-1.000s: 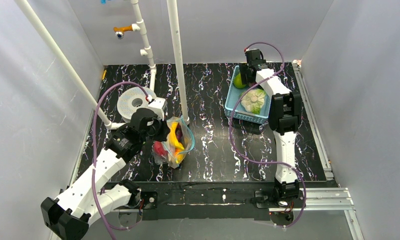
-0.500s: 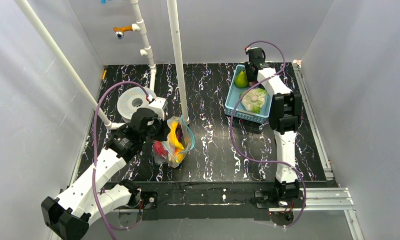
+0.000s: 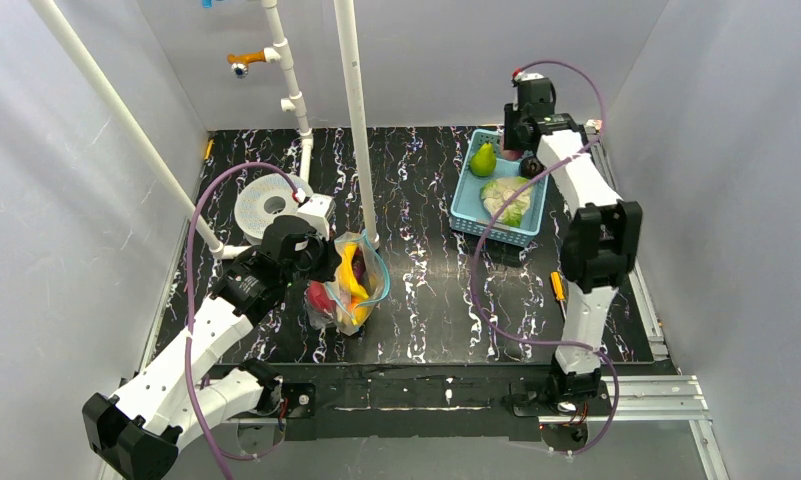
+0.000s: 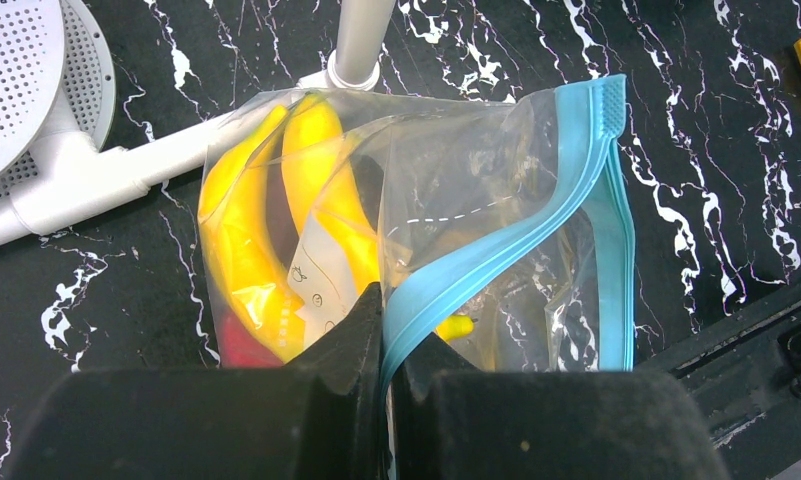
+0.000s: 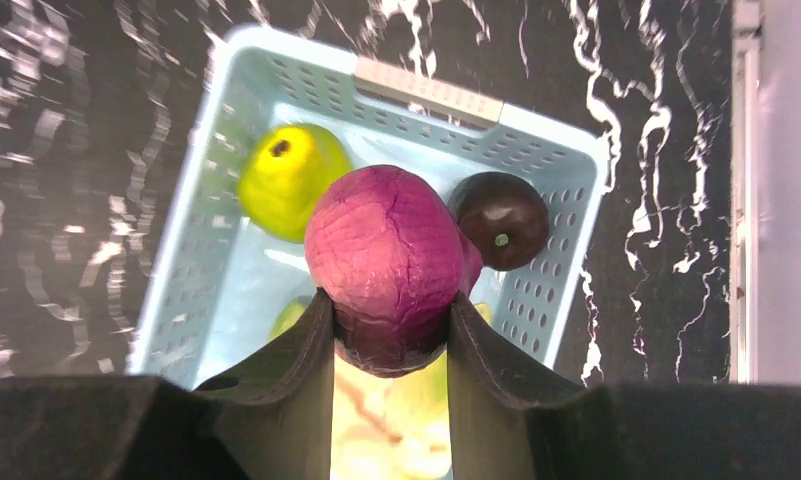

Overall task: Place the food in the zip-top bag and seal the zipper
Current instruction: Pick up the fake fruit from the bin, then place the fake fruit in the zipper food storage bag.

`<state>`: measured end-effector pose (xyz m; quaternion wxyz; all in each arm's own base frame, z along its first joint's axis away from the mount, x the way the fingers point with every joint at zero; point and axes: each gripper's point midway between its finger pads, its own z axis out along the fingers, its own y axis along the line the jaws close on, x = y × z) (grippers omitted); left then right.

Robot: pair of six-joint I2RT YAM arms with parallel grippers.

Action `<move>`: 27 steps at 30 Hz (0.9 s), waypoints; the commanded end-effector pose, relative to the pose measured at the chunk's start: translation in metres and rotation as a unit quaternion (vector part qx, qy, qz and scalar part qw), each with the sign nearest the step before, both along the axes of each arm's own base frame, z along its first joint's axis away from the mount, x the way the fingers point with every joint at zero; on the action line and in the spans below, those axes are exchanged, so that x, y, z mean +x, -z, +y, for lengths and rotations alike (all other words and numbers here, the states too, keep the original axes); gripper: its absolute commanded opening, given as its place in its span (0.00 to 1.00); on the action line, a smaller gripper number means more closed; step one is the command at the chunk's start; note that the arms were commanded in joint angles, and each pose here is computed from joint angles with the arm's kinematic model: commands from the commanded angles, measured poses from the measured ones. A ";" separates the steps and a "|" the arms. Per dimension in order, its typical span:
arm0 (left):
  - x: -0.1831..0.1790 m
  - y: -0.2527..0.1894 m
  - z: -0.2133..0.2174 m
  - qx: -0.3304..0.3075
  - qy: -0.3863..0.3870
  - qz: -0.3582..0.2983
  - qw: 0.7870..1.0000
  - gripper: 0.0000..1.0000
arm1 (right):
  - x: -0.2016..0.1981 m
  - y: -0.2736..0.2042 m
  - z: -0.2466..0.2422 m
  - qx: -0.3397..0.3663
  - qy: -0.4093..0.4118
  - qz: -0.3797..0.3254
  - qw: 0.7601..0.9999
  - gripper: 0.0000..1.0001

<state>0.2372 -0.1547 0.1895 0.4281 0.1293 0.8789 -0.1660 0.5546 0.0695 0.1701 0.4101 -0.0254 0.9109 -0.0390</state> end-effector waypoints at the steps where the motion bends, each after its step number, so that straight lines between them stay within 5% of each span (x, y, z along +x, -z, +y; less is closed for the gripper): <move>1: 0.001 -0.004 0.003 0.003 -0.002 -0.013 1.000 0.00 | -0.032 -0.069 0.017 0.087 -0.003 -0.059 0.994 0.04; 9: 0.000 -0.006 0.005 0.003 -0.005 -0.019 1.000 0.00 | -0.117 -0.050 0.087 0.240 -0.099 -0.003 0.966 0.01; 18: 0.001 -0.005 0.004 0.004 -0.004 -0.016 1.000 0.00 | -0.205 -0.052 0.149 0.262 -0.210 0.011 0.942 0.01; 27: 0.003 -0.003 0.006 0.012 -0.010 -0.017 1.000 0.00 | -0.312 -0.102 0.221 0.293 -0.379 -0.048 0.877 0.01</move>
